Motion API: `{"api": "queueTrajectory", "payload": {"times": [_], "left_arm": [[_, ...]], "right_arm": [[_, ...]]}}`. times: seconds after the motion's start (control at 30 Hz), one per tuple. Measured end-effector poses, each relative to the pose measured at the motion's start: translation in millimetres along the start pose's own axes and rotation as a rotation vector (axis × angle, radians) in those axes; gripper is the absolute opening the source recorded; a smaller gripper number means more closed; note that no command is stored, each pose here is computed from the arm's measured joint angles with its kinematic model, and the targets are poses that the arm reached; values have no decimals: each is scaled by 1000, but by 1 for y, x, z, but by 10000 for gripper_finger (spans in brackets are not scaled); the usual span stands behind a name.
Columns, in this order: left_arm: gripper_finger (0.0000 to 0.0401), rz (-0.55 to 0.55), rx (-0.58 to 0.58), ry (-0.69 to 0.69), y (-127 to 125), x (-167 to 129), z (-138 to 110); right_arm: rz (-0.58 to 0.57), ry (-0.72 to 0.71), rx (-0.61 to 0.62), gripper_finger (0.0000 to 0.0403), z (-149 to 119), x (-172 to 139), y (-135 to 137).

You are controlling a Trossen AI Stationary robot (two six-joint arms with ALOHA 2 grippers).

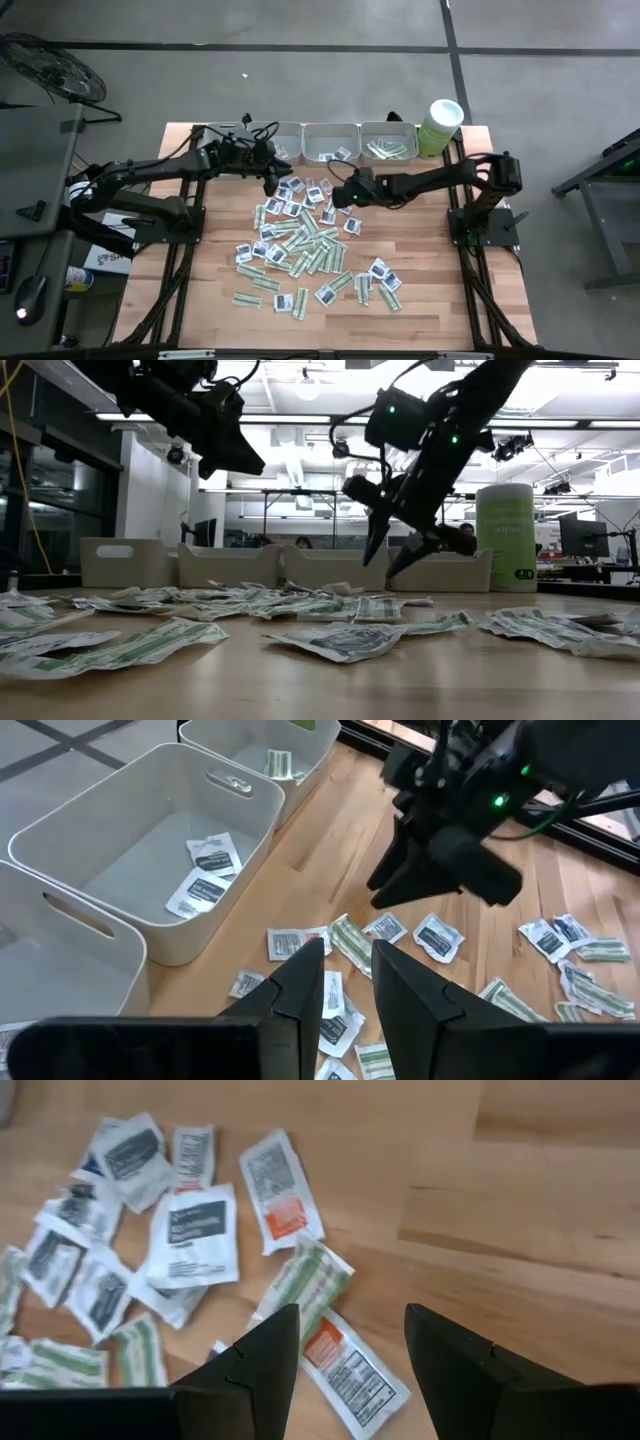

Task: Pick & Place First Aid Supplies
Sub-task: Put the green bandage into the right gray bin

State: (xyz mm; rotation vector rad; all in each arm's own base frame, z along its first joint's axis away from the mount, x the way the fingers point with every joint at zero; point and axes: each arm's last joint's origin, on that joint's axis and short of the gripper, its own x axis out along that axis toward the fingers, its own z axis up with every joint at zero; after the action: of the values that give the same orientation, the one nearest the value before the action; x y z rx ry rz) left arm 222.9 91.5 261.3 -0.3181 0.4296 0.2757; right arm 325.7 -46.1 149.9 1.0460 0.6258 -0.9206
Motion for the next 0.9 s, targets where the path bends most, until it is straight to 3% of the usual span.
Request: {"api": "queueTrajectory", "payload": {"times": [0.37,0.9], "left_arm": [[87,-1,3,1,0,0,0],[87,1,1,31,1,0,-3]], "right_arm": [[27,9,27,177,-4,29,-1],[92,-1,31,171,-4,39,3]]}}
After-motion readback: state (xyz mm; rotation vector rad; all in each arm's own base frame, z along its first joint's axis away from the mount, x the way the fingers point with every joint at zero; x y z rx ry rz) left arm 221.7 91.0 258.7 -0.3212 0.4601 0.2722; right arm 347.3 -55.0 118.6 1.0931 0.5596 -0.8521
